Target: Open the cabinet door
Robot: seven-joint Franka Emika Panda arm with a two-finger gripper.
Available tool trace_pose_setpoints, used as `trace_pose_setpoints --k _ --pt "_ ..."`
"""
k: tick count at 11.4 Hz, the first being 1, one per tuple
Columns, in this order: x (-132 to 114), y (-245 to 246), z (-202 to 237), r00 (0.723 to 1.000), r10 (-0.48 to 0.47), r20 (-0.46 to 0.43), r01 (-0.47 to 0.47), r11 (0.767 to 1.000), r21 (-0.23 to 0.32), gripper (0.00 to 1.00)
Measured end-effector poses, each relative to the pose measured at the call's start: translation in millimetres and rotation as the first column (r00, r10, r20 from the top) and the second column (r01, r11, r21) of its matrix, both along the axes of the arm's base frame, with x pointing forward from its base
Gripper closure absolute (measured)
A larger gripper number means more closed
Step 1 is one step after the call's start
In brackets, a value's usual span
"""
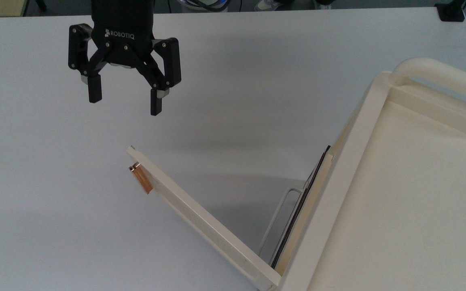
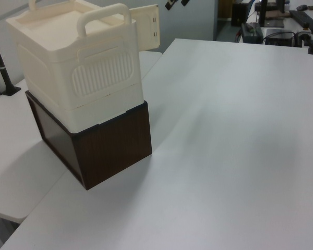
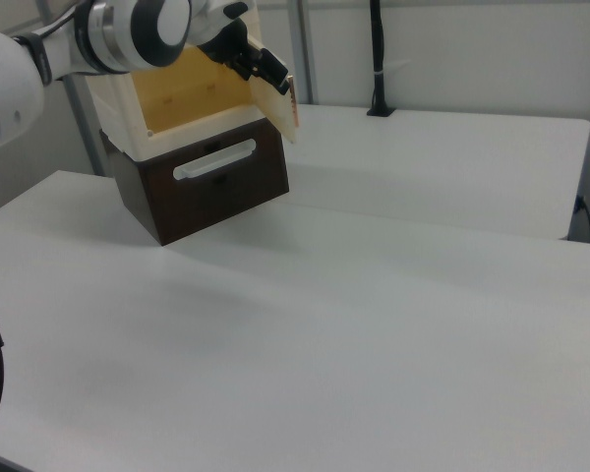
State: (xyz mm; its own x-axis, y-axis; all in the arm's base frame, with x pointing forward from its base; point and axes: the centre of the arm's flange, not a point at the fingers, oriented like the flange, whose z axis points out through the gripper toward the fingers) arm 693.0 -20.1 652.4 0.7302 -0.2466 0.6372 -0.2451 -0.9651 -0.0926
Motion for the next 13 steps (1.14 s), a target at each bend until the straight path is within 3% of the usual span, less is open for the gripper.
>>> trace_pose_setpoints --k 2,4,5,7,8,10,13 --pt "-16.7 3.0 9.1 0.996 -0.008 -0.090 0.006 1.000 -0.021 0.00" --pt "-41.7 8.8 10.5 0.972 0.000 -0.235 -0.015 0.998 -0.062 0.00" --pt "-58.3 12.8 6.8 0.944 0.006 -0.329 -0.031 0.997 -0.072 0.00" --pt "-98.8 19.5 1.5 0.848 0.026 -0.530 -0.041 0.999 -0.016 0.00" --pt "-115.4 19.9 2.8 0.813 0.041 -0.581 -0.052 0.999 -0.001 0.00" --pt "-140.1 23.6 -1.0 0.784 0.085 -0.615 -0.090 0.996 0.023 0.00" --pt "-154.2 22.6 -4.3 0.793 0.149 -0.591 -0.140 0.988 0.062 0.00"
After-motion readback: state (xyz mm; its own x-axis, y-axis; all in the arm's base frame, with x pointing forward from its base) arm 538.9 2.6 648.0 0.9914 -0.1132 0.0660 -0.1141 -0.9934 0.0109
